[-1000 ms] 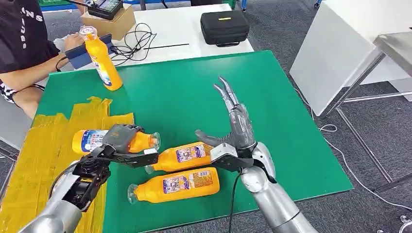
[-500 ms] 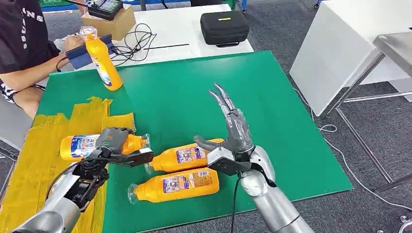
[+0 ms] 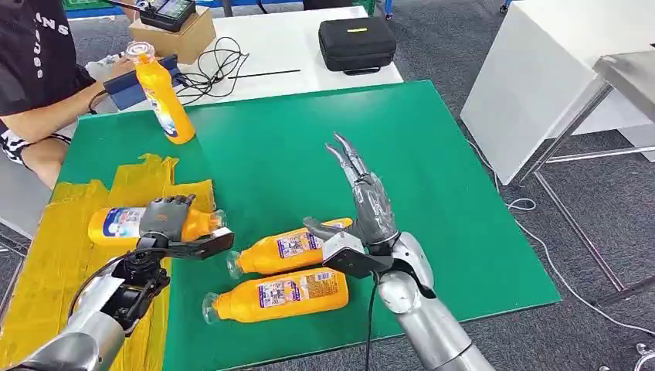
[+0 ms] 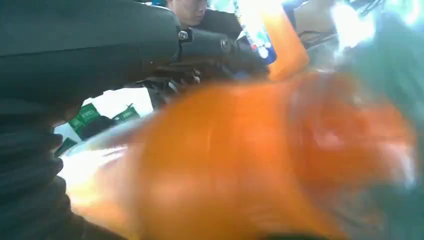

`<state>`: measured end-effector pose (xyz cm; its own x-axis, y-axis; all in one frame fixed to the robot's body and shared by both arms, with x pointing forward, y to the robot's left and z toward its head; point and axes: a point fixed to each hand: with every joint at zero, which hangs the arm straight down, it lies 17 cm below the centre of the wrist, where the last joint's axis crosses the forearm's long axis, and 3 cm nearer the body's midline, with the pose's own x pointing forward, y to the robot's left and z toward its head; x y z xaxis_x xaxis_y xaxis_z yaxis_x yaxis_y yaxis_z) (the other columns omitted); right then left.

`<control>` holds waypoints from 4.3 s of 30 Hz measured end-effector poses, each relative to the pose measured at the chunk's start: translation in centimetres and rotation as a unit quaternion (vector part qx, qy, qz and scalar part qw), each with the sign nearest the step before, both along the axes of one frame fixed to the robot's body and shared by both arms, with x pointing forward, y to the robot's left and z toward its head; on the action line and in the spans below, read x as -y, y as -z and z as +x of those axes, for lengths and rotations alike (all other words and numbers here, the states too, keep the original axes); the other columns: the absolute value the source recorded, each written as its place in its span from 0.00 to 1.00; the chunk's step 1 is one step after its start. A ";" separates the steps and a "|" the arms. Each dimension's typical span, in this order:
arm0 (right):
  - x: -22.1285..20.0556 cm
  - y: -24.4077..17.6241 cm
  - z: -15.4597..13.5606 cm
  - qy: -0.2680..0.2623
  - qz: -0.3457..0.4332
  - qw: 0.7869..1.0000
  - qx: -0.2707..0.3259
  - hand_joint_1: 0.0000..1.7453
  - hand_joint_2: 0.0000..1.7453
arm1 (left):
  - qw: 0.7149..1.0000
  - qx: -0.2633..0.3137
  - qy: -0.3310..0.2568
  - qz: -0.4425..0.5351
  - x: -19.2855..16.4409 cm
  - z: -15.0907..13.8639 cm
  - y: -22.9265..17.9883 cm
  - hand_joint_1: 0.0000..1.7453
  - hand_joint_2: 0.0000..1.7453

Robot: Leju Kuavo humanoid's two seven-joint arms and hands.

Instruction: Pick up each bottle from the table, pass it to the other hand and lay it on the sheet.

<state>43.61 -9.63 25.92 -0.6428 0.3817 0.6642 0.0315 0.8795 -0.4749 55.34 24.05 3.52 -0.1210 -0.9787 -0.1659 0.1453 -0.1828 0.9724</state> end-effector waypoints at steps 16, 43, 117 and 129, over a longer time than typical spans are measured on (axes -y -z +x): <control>-0.4 0.0 0.1 -0.003 -0.001 1.000 -0.007 0.00 1.00 | 1.000 0.006 -0.005 -0.007 -0.4 0.0 -0.1 0.00 1.00; 2.1 6.9 1.4 0.047 -0.204 0.976 -0.056 0.00 1.00 | 0.881 0.091 0.237 -0.400 7.6 -4.7 -14.3 0.00 0.00; -2.8 17.9 5.6 0.004 -0.242 0.948 -0.208 1.00 1.00 | 0.713 0.061 0.376 -0.589 14.3 -12.2 -20.5 0.00 1.00; -2.7 14.2 5.0 -0.020 -0.137 0.971 -0.196 1.00 1.00 | 0.696 0.048 0.376 -0.609 14.9 -12.8 -20.4 0.00 1.00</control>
<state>48.56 -6.89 11.74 -0.3782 0.5590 0.7379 -0.2303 0.7153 -0.6598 42.56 9.15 23.88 -0.7218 -0.0651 0.6891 0.3773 0.7976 0.4706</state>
